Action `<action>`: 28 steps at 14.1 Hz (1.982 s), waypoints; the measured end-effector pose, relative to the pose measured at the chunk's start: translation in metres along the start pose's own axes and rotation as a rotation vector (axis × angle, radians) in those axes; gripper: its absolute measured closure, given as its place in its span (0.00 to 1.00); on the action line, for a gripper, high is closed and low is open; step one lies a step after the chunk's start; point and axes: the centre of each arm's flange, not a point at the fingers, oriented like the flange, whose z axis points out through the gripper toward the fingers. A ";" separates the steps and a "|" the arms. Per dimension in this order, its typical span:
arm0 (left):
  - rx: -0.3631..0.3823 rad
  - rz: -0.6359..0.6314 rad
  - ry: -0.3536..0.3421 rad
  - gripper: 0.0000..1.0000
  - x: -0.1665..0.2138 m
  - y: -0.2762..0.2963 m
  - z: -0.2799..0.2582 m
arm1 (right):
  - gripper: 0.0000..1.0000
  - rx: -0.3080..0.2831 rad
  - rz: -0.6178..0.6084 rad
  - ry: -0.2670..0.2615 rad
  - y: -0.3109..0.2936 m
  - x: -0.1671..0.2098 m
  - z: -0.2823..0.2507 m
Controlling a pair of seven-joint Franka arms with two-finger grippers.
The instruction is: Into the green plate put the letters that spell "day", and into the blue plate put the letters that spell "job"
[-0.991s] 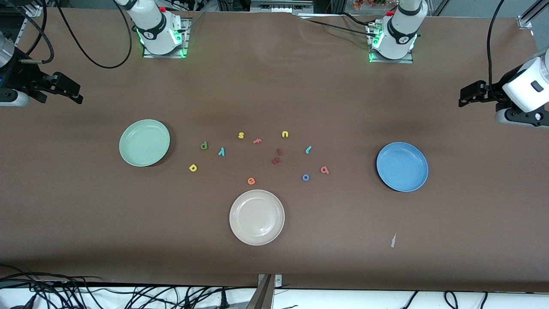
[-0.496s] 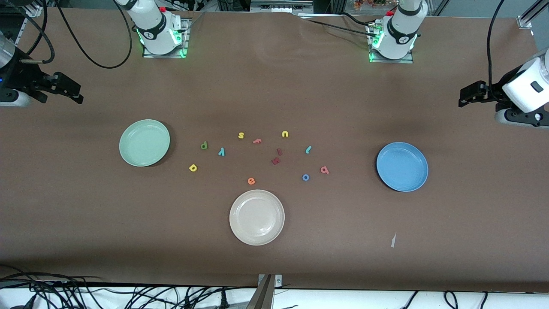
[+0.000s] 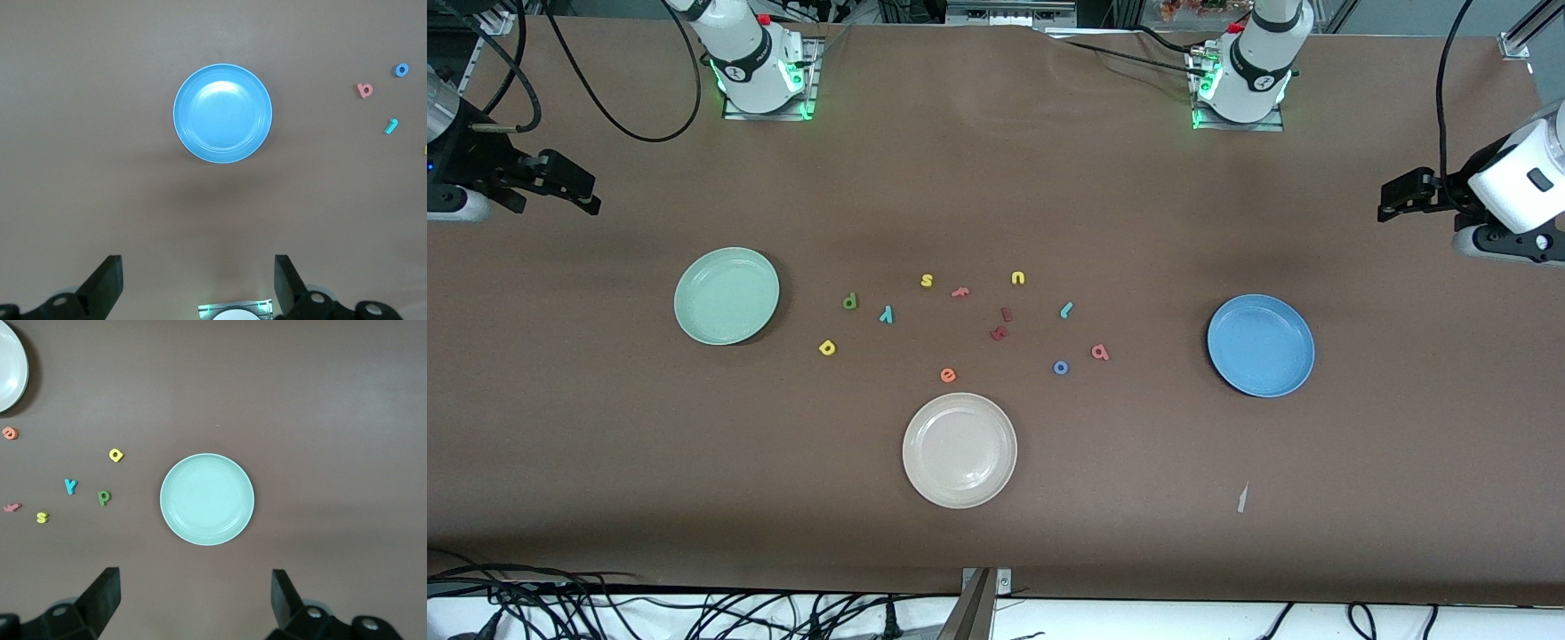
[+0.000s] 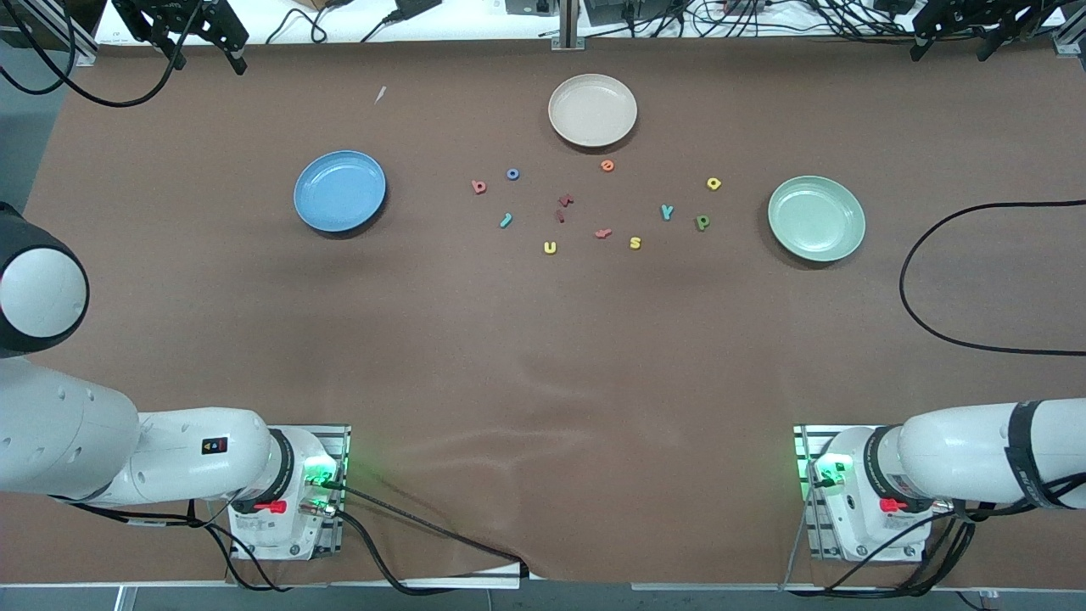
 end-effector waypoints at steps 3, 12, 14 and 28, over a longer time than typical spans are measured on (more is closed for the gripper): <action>-0.001 0.000 -0.004 0.00 0.001 0.000 0.002 | 0.00 0.000 0.000 -0.001 0.000 0.000 0.000; -0.001 0.001 -0.007 0.00 0.002 0.000 0.003 | 0.00 0.000 0.000 -0.001 0.000 0.000 0.000; -0.002 0.001 -0.007 0.00 0.002 0.000 0.003 | 0.00 0.000 0.001 -0.004 0.000 0.000 0.001; -0.216 0.143 -0.060 0.00 0.059 0.114 0.075 | 0.00 -0.049 -0.014 -0.146 -0.150 0.054 0.192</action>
